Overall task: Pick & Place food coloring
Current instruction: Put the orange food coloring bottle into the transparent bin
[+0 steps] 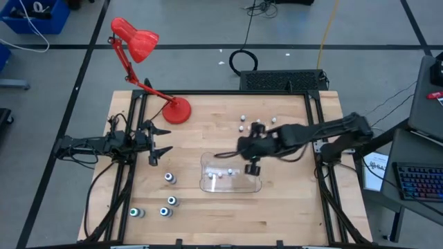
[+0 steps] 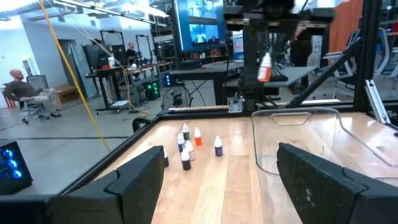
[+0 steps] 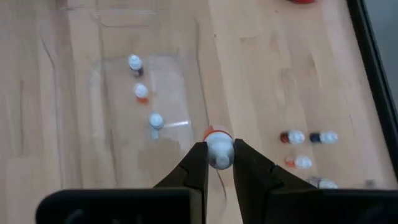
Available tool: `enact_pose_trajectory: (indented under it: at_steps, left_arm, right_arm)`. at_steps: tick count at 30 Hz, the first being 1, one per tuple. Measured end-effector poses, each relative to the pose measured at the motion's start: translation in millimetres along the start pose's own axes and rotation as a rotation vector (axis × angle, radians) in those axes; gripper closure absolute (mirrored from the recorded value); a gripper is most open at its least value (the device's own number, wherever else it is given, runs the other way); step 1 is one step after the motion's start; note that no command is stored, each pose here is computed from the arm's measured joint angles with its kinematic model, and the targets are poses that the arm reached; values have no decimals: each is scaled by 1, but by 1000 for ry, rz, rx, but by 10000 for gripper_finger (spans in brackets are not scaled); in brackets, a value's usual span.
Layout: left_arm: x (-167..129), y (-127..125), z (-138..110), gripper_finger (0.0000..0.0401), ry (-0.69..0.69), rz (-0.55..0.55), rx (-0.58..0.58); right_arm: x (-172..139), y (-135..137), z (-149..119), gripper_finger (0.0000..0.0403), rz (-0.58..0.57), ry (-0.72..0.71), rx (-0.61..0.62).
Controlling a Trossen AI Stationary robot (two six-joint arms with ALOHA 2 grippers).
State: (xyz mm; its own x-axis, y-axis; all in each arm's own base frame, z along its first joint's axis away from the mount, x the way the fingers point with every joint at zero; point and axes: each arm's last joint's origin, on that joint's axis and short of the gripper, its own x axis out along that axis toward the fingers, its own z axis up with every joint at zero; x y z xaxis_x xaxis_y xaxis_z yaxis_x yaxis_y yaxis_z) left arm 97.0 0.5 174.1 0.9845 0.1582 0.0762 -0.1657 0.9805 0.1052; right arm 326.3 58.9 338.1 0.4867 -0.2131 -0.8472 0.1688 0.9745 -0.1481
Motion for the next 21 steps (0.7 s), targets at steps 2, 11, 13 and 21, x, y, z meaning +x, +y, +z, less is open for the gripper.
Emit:
enact_pose_trajectory:
  at_steps: [2,11,13,21]
  left_arm:
    - [0,0,0,95,1,0,0]
    - [0,0,0,95,0,0,0]
    - [0,0,0,95,1,0,0]
    - [0,0,0,95,1,0,0]
  right_arm:
    - [7,11,13,365,1,28,-30]
    - [43,57,47,365,148,88,-91]
    - [54,63,46,365,170,119,-91]
    - [104,84,36,365,234,259,-121]
